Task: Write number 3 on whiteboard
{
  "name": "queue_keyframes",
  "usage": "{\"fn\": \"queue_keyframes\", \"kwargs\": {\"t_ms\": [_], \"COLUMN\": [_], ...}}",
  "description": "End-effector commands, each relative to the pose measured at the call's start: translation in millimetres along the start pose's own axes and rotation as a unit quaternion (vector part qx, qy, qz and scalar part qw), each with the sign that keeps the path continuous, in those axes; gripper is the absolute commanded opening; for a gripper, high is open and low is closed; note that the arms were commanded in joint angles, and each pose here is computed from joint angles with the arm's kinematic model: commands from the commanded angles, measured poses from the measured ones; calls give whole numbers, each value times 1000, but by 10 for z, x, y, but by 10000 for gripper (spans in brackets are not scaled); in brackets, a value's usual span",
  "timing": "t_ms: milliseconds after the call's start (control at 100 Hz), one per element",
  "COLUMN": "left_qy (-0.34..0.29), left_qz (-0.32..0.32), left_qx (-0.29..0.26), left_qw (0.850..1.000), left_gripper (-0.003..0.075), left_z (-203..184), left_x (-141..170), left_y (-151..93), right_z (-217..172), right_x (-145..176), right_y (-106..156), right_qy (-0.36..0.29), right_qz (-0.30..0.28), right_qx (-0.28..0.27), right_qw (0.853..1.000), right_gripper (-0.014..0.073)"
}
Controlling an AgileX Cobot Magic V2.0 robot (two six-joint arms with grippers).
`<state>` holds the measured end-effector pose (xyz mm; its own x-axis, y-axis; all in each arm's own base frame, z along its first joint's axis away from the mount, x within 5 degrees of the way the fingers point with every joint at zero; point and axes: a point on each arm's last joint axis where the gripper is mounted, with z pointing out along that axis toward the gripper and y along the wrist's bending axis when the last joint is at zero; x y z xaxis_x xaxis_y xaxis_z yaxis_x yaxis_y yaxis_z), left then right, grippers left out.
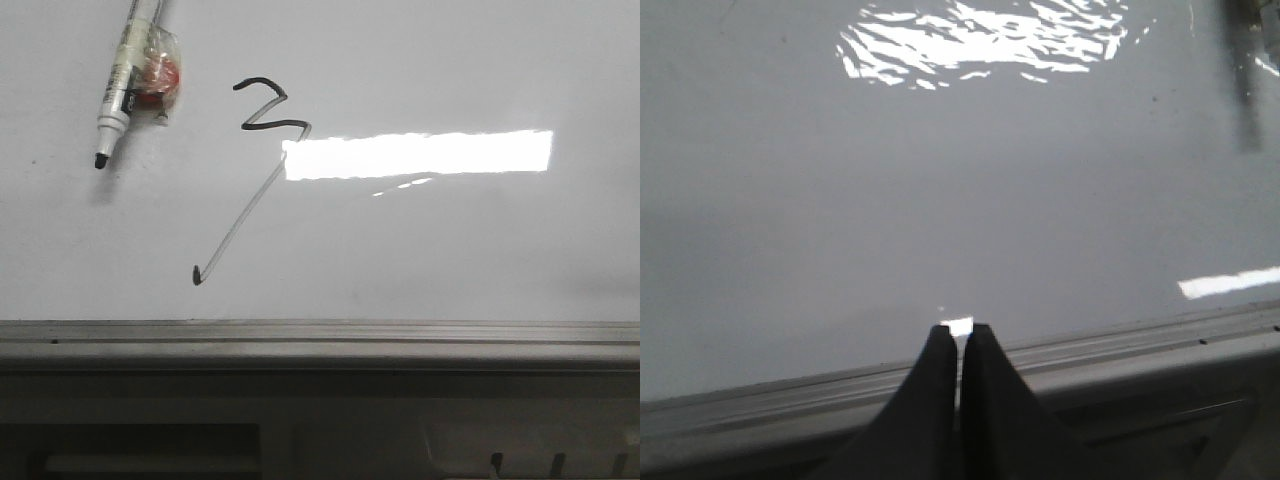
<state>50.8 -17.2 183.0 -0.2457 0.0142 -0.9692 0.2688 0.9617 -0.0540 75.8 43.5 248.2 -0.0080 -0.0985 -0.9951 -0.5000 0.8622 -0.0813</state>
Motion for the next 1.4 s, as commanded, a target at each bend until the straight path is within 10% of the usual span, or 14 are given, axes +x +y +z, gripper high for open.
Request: {"fn": "queue_keyframes", "kwargs": {"t_ms": [0,770,880,1050,1390], "left_qy": [-26,-27,-27,-27,-27], "left_qz": [-15,-15,-15,-14,-14], "left_qx": [-7,-8,-8,-8,-8], "left_qw": [1000,1000,1000,1000,1000], "left_gripper": [-20,-20,-20,-20,-21], "left_z": [-7,-7,-7,-7,-7], "left_x": [-12,-12,-12,-12,-12], "left_y": [8,9,9,10,10], "right_z": [-1,5,-24,-127,-354], "right_x": [-125,-4,138,398,785], "right_y": [-51,-51,-33,-95,-172], "right_qy": [-32,-19,-16,-75,128], "right_qz": [1,-1,-107,1,-59], "right_qx": [25,30,28,85,198], "right_qw": [999,999,994,994,970], "right_gripper": [-62,-62,-62,-62,-62]}}
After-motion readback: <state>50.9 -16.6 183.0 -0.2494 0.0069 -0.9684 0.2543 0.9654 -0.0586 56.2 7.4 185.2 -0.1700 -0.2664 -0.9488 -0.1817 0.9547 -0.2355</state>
